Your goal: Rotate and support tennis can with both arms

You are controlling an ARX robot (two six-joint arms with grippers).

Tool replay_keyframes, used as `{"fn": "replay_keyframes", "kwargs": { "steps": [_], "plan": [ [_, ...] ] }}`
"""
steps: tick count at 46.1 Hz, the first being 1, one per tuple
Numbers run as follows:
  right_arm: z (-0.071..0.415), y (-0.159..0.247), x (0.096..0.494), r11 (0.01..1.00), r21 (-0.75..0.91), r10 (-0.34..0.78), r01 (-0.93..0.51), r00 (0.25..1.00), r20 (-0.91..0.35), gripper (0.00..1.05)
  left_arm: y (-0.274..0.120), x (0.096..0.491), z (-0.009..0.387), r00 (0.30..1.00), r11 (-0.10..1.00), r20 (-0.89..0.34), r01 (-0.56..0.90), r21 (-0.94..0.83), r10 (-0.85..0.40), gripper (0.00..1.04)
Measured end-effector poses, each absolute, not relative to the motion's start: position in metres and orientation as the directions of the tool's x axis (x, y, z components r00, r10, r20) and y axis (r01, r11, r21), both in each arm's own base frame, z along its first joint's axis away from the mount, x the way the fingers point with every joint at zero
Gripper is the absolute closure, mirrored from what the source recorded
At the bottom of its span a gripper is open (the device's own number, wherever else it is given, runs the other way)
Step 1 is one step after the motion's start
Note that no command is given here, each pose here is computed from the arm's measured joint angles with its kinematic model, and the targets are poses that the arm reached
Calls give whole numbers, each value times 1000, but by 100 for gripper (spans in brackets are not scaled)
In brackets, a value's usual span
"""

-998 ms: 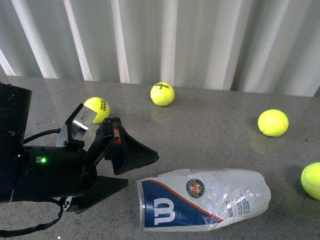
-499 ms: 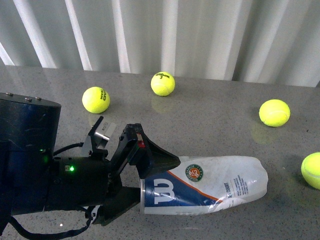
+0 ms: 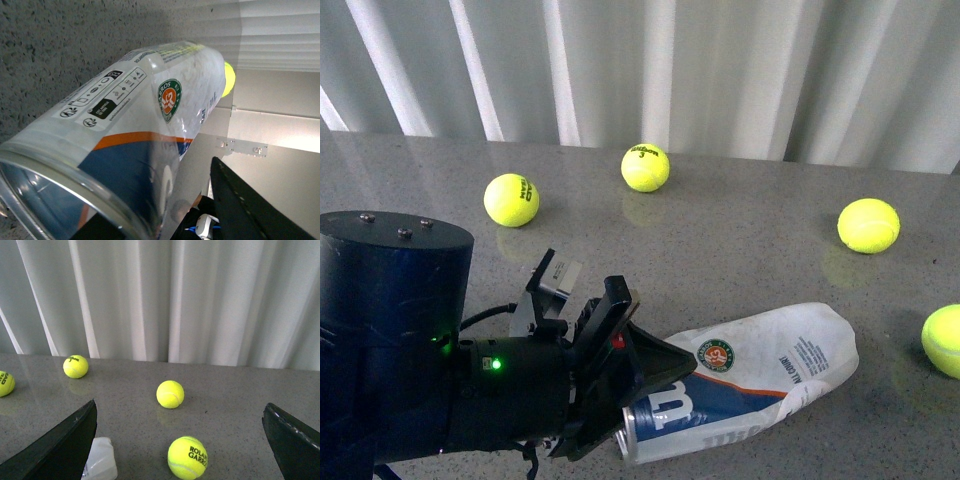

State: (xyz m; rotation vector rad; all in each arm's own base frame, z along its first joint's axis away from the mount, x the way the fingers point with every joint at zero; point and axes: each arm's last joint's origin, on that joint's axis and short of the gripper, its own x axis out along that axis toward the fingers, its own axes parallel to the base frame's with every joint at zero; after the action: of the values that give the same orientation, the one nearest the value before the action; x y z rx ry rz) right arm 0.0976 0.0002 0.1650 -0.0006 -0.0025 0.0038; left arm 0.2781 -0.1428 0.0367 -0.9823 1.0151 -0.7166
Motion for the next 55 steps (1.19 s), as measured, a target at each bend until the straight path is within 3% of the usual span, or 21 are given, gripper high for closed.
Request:
{"fn": "replay_keyframes", "kwargs": {
  "steps": [12, 28, 38, 42, 46, 55],
  "plan": [
    [165, 0, 98, 1000, -1, 4, -4, 1000, 2, 7, -147, 272, 36, 384, 380, -342, 27, -924, -858, 101],
    [165, 0, 98, 1000, -1, 3, -3, 1000, 2, 7, -142, 273, 85, 374, 400, -350, 63, -915, -859, 101],
    [165, 0, 98, 1000, -1, 4, -4, 1000, 2, 7, -145, 302, 191, 399, 588, -469, 258, -767, -788, 101],
    [165, 0, 98, 1000, -1, 4, -4, 1000, 2, 7, -148, 315, 228, 420, 720, -588, 337, -606, -692, 101],
    [165, 0, 98, 1000, 0, 4, -4, 1000, 2, 7, -154, 331, 256, 407, 844, -766, 432, -318, -497, 101],
    [165, 0, 98, 1000, 0, 3, -3, 1000, 2, 7, -165, 357, 278, 352, 786, -914, 615, 63, -202, 101]
  ]
}}
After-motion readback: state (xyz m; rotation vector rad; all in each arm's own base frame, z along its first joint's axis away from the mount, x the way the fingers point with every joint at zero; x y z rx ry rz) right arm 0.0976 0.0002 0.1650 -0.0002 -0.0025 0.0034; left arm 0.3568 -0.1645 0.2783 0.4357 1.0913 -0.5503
